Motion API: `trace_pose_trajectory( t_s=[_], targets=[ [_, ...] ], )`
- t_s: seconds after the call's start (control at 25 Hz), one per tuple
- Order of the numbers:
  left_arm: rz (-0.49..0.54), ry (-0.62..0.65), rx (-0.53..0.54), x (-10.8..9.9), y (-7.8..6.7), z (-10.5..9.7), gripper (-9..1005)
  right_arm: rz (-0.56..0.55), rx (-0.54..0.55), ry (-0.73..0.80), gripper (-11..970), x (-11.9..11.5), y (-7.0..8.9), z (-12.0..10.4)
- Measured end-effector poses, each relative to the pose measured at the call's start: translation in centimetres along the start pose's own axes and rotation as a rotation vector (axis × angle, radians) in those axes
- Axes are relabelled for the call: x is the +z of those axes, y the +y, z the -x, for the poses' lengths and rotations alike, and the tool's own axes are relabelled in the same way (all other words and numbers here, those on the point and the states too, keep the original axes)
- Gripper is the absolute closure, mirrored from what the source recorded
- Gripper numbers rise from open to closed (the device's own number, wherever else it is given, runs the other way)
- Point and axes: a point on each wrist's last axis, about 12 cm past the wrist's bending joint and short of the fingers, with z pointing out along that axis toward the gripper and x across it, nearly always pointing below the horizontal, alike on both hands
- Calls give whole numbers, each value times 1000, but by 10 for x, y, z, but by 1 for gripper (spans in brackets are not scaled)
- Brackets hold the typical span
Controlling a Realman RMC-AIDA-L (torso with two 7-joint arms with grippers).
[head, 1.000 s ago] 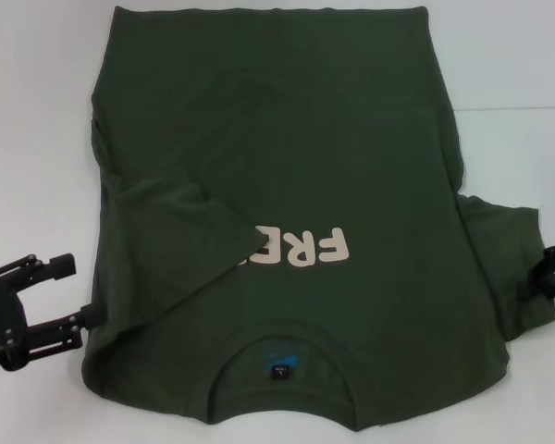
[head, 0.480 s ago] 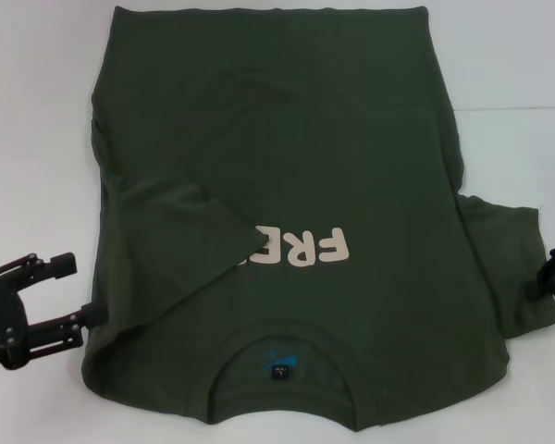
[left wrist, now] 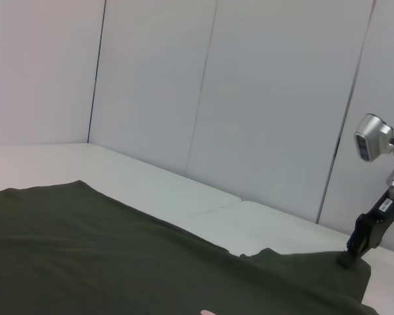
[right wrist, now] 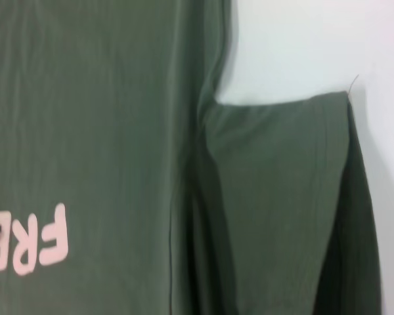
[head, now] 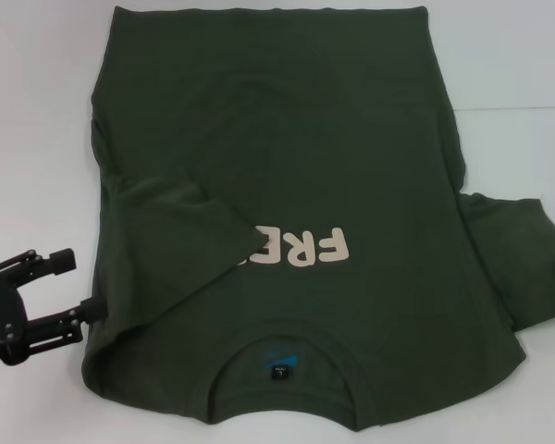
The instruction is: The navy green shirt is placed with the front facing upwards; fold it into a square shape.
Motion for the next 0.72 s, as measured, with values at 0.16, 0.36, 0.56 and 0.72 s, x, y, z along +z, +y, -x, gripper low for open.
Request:
trace_pose_trajectory(
  t_s=[0.16, 0.36, 0.56, 0.72],
  targets=[
    [1, -2, -6, 0, 1, -1, 164, 34, 11, -36, 949, -11, -5, 1],
    [5, -2, -5, 1, 1, 0, 164, 77, 16, -78, 949, -21, -7, 1],
    [7, -2, -6, 0, 2, 0, 164, 117, 17, -118, 949, -31, -8, 3],
    [9, -3, -7, 0, 2, 0, 164, 130, 19, -146, 949, -38, -9, 5]
  ],
)
